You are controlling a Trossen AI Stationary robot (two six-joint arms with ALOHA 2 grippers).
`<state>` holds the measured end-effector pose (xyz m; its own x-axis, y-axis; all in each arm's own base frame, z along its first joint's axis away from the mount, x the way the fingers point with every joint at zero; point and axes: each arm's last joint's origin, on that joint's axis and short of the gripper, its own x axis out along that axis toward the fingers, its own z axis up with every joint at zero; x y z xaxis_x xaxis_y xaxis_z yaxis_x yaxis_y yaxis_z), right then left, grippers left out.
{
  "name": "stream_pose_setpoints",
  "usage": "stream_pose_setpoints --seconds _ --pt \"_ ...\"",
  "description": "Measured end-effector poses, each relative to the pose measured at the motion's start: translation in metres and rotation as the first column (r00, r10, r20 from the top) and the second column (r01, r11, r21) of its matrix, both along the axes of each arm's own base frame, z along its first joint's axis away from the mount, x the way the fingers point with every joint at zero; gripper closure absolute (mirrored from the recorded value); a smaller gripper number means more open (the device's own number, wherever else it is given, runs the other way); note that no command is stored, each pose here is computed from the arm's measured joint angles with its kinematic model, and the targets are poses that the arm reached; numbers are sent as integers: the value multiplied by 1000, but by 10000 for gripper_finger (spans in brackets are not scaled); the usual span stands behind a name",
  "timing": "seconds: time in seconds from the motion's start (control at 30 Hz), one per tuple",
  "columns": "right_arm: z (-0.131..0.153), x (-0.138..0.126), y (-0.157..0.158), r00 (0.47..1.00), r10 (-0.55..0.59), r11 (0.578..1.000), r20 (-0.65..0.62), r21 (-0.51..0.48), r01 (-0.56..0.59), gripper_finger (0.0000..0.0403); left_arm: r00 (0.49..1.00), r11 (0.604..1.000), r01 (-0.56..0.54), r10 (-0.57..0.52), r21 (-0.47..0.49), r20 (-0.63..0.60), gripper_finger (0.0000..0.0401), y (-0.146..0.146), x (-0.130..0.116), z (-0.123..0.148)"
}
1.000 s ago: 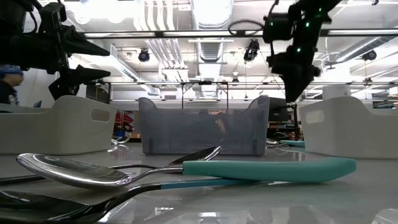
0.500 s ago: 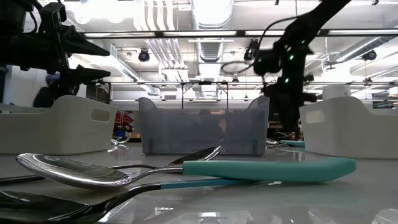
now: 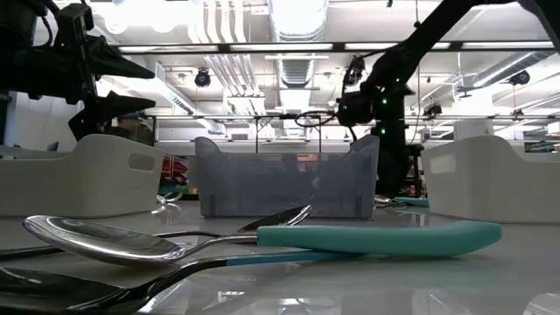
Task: Sort silverware by color (type)
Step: Put the green spoon into the white bin
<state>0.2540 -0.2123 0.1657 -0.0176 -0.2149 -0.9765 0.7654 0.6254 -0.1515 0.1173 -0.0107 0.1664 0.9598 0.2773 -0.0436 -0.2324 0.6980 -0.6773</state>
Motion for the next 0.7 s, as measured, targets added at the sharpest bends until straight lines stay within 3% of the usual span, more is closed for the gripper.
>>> stream_pose_setpoints --seconds 0.23,0.4,0.57,0.7 --pt "-23 -8 -11 999 -49 988 -4 145 49 269 1000 1000 0 0 0 0 203 0 0 0" --pt "-30 -5 -13 1000 -1 988 -17 152 4 301 1000 1000 0 0 0 0 203 0 0 0" --pt "-22 -5 -12 1000 29 991 7 130 -29 370 1000 1000 0 0 0 -1 203 0 0 0" --pt "-10 -6 -12 999 37 994 39 104 -40 374 1000 1000 0 0 0 0 203 0 0 0"
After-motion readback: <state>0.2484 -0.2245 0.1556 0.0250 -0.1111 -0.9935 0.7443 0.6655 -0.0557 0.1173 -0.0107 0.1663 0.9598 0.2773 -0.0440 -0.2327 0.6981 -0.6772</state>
